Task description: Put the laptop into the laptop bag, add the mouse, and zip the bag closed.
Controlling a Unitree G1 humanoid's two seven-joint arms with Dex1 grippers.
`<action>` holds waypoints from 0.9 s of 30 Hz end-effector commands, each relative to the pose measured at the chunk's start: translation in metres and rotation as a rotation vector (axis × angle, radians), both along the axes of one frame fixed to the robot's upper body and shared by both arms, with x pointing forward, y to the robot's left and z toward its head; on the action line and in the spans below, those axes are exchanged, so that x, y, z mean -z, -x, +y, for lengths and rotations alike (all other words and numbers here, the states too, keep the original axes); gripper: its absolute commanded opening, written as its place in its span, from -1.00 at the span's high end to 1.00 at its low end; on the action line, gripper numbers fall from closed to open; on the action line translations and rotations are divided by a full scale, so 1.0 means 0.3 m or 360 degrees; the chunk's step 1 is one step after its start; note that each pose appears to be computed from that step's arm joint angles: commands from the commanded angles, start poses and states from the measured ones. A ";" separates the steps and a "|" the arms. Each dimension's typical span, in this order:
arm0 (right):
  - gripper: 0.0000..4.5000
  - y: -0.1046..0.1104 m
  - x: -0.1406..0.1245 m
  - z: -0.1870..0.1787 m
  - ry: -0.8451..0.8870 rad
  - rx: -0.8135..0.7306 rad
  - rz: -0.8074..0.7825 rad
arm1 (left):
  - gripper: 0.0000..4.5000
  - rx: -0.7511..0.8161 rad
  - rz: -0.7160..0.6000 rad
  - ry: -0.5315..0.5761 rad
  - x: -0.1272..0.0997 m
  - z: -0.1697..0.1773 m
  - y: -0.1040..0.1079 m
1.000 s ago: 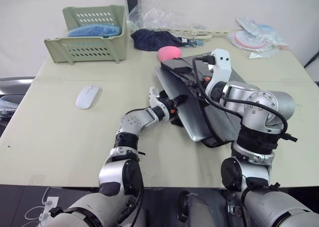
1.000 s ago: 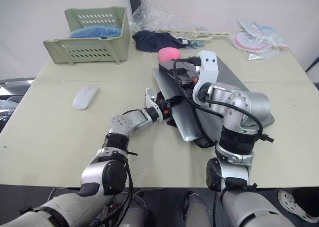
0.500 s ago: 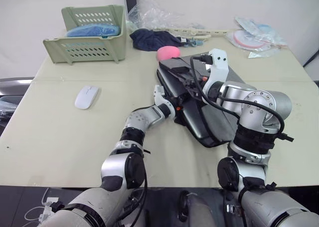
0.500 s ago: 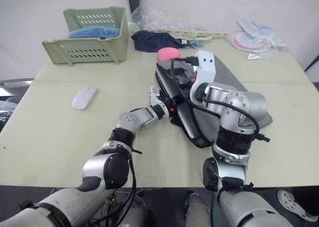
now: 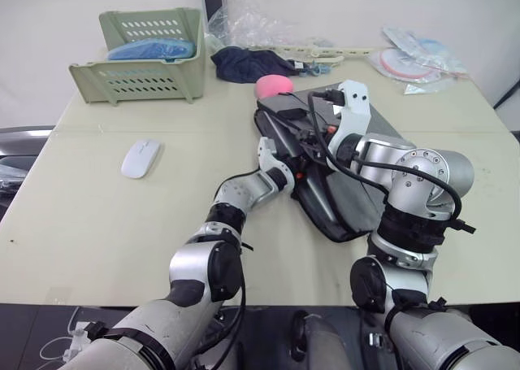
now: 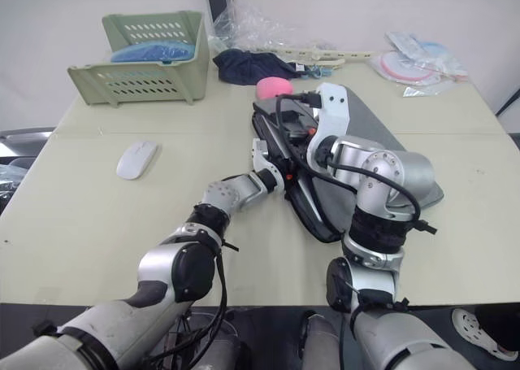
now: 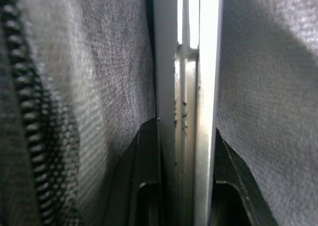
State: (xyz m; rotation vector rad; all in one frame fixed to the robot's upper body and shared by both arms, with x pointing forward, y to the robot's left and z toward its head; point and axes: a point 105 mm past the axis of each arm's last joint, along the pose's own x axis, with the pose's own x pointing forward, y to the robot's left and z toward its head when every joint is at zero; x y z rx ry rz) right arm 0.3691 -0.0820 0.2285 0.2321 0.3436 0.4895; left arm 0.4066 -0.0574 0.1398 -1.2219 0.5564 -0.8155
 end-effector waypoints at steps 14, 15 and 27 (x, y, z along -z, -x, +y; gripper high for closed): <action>1.00 0.016 -0.067 0.020 -0.0028 -0.0042 -0.0133 | -0.98 0.0207 -0.0118 0.0024 -0.064 -0.055 0.049; 1.00 0.015 -0.067 0.019 -0.0028 -0.0039 -0.0132 | -0.98 0.0206 -0.0120 0.0010 -0.061 -0.047 0.047; 1.00 0.007 -0.057 0.015 -0.0022 -0.0036 -0.0129 | -0.98 0.0163 -0.0156 -0.0051 -0.043 0.039 0.043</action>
